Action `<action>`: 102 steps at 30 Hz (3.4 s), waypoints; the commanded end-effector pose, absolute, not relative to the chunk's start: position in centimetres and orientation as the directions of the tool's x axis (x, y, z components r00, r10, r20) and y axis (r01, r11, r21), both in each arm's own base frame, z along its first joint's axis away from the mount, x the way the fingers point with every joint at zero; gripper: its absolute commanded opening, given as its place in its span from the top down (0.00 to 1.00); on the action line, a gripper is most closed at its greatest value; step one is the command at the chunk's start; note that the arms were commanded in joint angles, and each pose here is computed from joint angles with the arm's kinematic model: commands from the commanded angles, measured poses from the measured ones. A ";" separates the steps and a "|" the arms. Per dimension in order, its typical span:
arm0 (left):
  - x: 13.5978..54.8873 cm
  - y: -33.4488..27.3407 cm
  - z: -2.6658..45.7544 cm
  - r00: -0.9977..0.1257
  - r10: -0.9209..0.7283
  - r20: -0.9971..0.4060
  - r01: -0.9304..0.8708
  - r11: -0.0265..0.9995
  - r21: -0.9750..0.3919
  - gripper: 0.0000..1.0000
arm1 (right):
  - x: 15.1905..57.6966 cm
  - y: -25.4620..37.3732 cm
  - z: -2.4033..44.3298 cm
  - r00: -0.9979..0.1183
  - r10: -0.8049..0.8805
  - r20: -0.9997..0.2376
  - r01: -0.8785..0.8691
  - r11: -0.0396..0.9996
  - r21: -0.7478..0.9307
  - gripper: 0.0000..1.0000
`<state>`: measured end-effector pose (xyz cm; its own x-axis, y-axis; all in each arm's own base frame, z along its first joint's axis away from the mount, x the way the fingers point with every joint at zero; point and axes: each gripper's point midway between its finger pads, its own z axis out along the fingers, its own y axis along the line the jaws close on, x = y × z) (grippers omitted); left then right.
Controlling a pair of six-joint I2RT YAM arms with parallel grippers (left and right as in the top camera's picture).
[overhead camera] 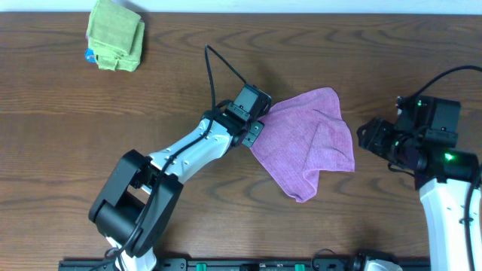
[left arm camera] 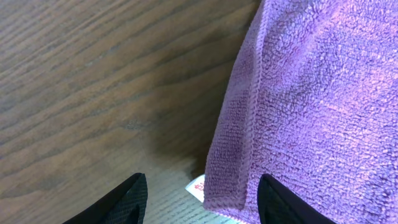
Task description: Fold the cloth
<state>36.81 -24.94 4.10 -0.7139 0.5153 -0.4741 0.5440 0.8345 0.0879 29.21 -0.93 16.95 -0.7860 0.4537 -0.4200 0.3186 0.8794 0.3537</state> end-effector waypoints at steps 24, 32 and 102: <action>39.1 -19.0 1.1 -0.836 0.368 -0.407 0.317 0.929 0.188 0.94 | 28.7 -0.3 17.1 -0.803 0.439 -0.404 0.293 0.880 0.374 0.62; 37.3 -13.1 0.5 -0.950 0.174 -0.261 0.146 0.981 0.125 0.94 | 29.5 2.4 15.0 -0.866 0.347 -0.360 0.214 0.908 0.360 0.96; 26.4 -17.6 2.0 -0.997 0.064 0.049 0.064 0.998 0.005 0.94 | 45.9 7.4 4.0 -0.941 0.144 -0.306 0.104 0.984 0.144 0.98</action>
<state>25.92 -17.30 1.27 -0.9924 0.0976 0.0745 0.0989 0.9950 0.0149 44.25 7.18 1.75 -0.9533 0.1548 -0.2594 0.1190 0.9817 0.1486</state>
